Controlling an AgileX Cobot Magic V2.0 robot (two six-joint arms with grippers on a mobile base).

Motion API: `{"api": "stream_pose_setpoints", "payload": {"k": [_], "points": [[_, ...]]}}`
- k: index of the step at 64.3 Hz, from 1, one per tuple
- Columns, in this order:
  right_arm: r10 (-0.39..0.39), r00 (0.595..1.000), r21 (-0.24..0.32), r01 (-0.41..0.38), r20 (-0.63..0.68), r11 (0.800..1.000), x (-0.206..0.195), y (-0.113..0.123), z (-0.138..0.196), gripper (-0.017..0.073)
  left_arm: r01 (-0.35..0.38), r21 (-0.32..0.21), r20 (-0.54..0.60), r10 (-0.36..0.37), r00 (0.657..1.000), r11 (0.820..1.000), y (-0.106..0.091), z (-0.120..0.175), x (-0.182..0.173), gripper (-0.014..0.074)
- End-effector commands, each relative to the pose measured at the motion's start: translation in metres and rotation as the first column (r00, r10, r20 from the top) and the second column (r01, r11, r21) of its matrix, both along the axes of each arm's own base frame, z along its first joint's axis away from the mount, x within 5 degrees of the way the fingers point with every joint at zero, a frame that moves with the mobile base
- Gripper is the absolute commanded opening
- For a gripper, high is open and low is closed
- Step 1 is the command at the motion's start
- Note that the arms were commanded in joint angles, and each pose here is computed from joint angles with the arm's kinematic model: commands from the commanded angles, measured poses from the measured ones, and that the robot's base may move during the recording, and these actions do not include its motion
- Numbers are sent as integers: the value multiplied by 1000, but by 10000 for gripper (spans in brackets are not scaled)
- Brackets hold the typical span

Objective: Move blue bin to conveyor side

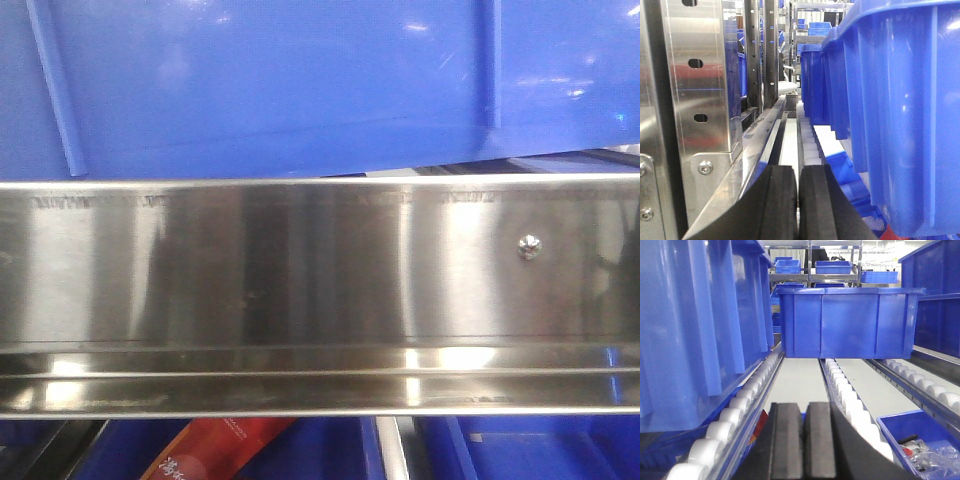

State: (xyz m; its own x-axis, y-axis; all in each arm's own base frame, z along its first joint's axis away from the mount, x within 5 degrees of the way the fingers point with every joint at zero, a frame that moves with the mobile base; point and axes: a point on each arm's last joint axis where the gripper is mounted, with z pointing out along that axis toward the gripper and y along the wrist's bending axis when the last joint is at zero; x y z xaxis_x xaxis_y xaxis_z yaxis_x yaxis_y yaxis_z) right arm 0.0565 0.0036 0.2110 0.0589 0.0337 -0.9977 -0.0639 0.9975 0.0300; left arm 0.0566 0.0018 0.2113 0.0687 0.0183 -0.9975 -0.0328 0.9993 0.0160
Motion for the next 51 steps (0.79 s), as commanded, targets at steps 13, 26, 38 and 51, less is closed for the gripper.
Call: {"api": "stream_pose_setpoints", "payload": {"k": [13,26,38,51], "points": [[-7,1000,0,7,19,1000,0,0,1,-89,1,5,27,-2,1000,1000,0,3,-1,13],[-7,1000,0,7,19,1000,0,0,1,-89,1,5,27,-2,1000,1000,0,3,-1,13],[-7,1000,0,7,20,1000,0,0,2,-89,1,5,51,-2,999,1000,0,5,-1,13],[-16,982,12,14,187,1000,-3,-1,17,-89,1,7,113,-2,994,1000,0,11,-2,13]]}}
